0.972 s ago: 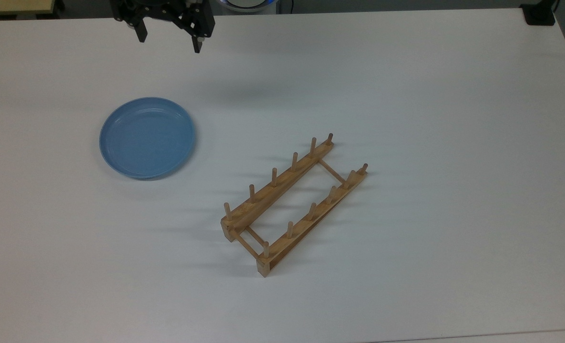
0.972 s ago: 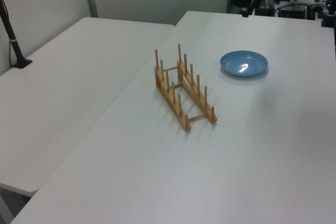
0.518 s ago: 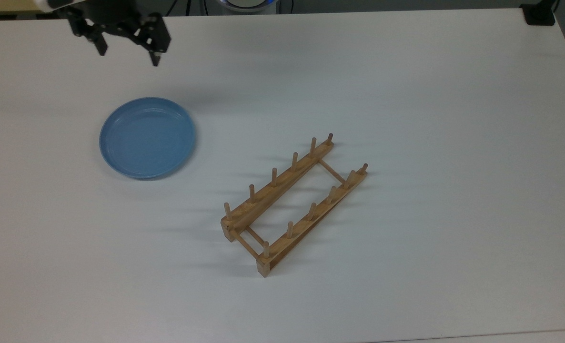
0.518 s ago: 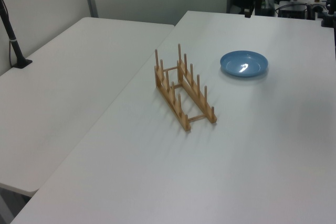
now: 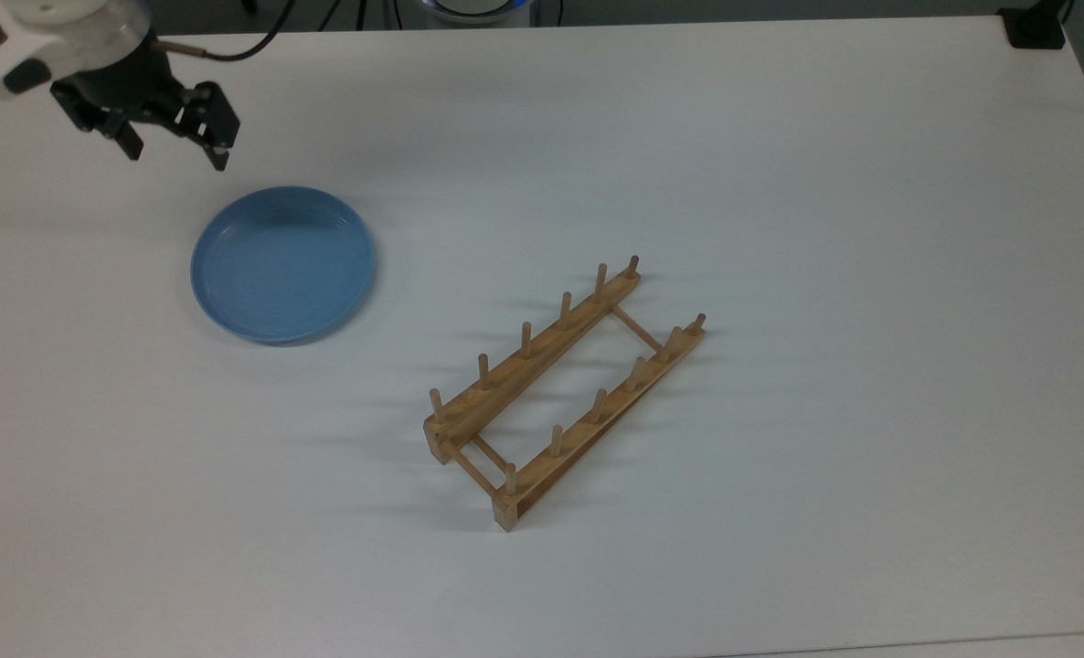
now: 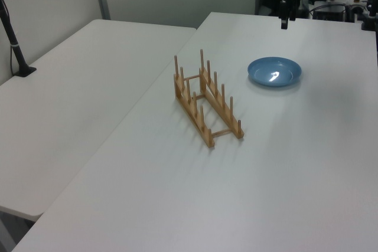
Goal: Place plate in plate rack
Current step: 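Move the open gripper over the rim of the blue plate and lower it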
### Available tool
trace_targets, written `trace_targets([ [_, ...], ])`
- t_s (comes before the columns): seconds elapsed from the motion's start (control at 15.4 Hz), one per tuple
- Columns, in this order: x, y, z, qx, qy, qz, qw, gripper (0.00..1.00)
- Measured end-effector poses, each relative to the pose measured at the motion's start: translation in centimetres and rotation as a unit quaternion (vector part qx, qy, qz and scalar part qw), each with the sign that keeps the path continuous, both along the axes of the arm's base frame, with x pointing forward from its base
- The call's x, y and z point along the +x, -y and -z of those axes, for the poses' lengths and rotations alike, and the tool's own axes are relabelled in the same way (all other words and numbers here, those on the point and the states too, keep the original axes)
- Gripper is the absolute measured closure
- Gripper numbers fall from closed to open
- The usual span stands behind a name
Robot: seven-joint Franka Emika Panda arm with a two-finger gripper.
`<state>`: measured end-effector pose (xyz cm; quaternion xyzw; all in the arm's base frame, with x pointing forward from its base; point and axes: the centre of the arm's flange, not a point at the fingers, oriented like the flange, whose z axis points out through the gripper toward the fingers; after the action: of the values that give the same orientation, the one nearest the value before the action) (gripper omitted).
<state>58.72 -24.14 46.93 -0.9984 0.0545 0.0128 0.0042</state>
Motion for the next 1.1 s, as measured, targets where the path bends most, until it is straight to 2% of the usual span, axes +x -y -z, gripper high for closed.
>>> trace_targets([
  [0.06, -0.1, 0.9, 1.1, 0.007, -0.002, -0.005, 1.0, 0.15],
  [0.32, 0.2, 2.7, 5.2, 0.033, -0.019, -0.023, 0.999, 0.22],
  [0.58, 2.0, 3.4, 8.6, 0.011, -0.009, -0.024, 0.9996, 0.25],
  [0.91, 3.1, 4.5, 12.5, -0.013, -0.004, -0.029, 0.9995, 0.29],
  [1.1, 3.2, 4.8, 13.6, -0.015, -0.009, -0.031, 0.9994, 0.35],
])
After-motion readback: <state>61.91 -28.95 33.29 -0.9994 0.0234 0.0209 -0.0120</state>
